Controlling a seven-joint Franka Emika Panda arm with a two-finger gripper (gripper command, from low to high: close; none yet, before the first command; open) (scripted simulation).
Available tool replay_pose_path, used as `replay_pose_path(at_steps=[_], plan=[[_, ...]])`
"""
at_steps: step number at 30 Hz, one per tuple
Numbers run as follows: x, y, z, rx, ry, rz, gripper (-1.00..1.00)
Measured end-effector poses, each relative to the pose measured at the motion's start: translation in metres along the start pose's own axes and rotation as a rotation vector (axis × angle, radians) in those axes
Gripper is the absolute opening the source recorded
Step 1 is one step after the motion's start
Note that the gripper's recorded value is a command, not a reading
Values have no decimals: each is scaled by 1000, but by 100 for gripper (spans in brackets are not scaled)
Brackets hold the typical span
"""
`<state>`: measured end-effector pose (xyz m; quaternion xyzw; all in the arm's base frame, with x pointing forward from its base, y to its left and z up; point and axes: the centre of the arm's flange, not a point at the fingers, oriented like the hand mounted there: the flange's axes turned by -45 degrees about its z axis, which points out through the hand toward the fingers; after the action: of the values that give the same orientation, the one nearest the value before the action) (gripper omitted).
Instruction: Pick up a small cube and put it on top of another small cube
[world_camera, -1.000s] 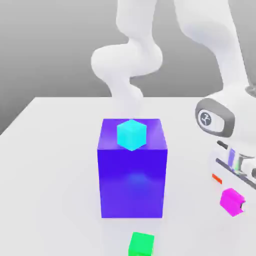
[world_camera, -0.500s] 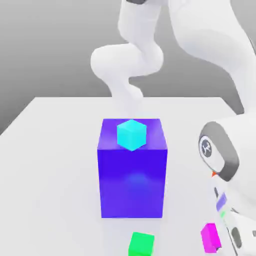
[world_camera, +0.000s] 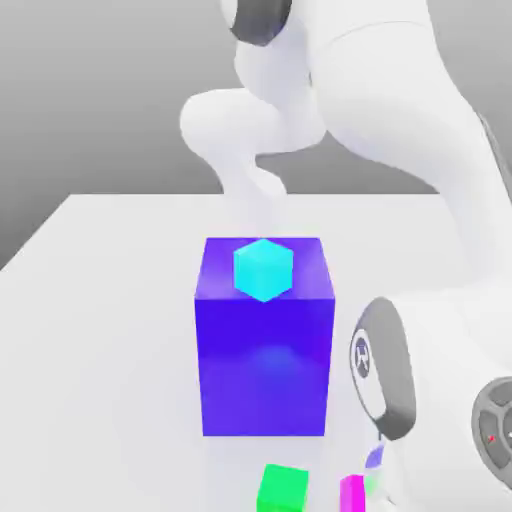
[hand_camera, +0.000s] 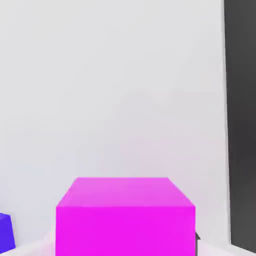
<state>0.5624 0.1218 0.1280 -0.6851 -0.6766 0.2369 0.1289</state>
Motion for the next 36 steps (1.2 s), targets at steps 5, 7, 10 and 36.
replay_pose_path(at_steps=[5, 7, 10, 36], plan=[[-13, -6, -4, -7, 22, -99, -100], [-13, -9, -12, -27, 29, -152, -100], [-8, -17, -28, -73, 33, -247, -100], [-96, -81, -1, -555, -77, -840, 100]])
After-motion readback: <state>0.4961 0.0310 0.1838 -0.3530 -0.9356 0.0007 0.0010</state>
